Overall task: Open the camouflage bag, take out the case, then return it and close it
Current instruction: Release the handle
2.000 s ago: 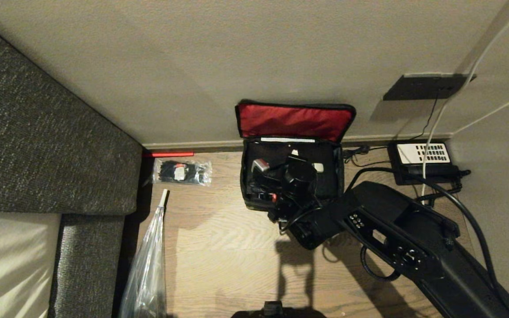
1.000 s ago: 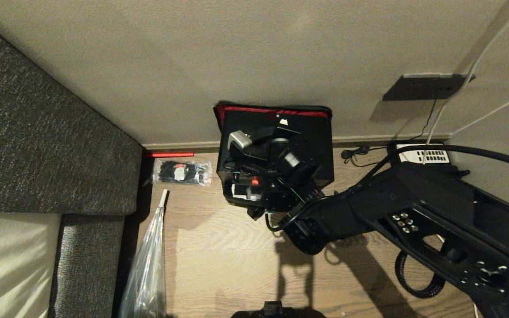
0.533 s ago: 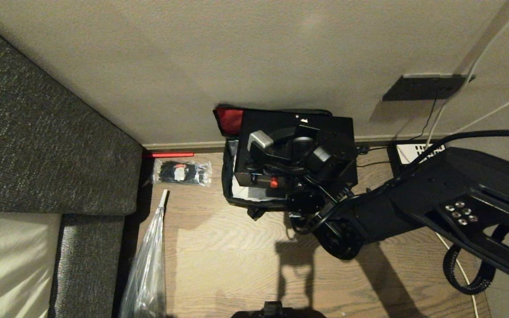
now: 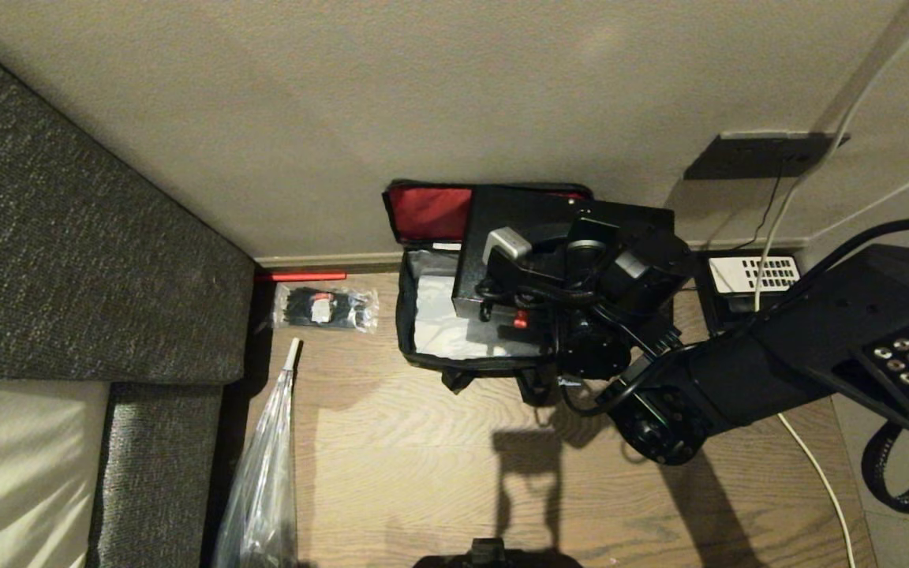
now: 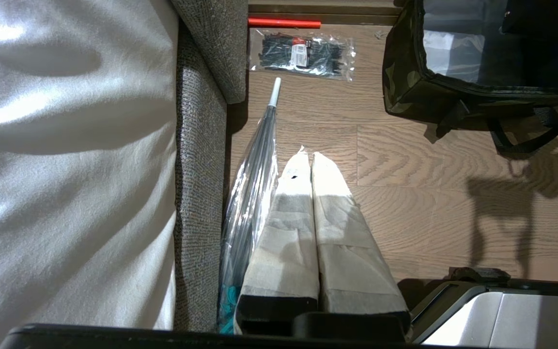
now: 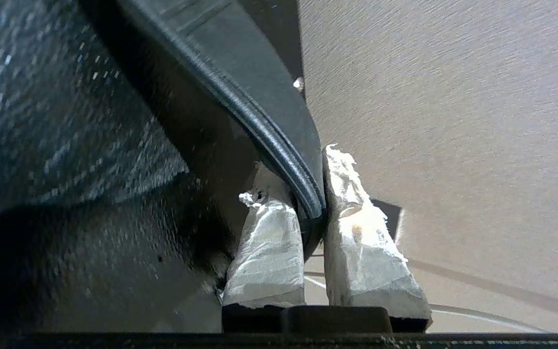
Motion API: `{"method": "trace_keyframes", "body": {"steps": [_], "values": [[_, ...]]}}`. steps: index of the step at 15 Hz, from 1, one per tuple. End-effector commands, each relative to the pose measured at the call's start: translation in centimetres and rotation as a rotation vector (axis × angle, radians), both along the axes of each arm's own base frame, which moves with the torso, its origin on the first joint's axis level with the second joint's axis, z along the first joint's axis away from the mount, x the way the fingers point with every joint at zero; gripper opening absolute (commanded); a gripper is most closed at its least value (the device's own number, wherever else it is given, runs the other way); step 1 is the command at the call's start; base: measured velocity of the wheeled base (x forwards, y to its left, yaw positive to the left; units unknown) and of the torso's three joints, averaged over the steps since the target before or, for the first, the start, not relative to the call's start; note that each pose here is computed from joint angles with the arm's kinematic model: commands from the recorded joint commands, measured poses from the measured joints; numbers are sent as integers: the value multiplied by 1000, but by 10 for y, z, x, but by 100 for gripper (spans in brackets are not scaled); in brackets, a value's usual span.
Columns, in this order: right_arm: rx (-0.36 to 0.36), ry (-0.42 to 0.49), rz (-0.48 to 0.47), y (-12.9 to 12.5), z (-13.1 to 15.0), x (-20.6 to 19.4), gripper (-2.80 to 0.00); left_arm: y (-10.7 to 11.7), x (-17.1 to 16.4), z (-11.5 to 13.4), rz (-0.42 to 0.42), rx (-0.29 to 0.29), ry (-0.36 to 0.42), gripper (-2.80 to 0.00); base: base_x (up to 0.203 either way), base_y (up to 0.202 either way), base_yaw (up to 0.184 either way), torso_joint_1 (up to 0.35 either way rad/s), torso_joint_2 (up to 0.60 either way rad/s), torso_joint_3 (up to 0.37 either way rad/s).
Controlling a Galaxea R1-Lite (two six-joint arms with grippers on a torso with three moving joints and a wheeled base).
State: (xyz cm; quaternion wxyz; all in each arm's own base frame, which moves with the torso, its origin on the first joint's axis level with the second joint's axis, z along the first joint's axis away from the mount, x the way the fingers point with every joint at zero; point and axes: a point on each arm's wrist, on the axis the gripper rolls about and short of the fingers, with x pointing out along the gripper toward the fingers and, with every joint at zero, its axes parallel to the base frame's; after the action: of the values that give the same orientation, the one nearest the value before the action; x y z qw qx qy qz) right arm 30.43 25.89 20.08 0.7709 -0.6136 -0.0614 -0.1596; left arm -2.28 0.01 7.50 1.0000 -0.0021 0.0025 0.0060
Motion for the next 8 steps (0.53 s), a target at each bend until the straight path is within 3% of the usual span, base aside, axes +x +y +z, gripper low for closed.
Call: {"method": "trace_keyframes", "body": {"steps": [1, 8], "values": [[-13, 9, -11, -10, 3, -9, -280, 0, 0, -1, 0, 0, 1, -280, 0, 0, 0, 0, 0, 0], [-44, 77, -113, -71, -3, -20, -280, 0, 0, -1, 0, 0, 1, -280, 0, 0, 0, 0, 0, 0]]}}
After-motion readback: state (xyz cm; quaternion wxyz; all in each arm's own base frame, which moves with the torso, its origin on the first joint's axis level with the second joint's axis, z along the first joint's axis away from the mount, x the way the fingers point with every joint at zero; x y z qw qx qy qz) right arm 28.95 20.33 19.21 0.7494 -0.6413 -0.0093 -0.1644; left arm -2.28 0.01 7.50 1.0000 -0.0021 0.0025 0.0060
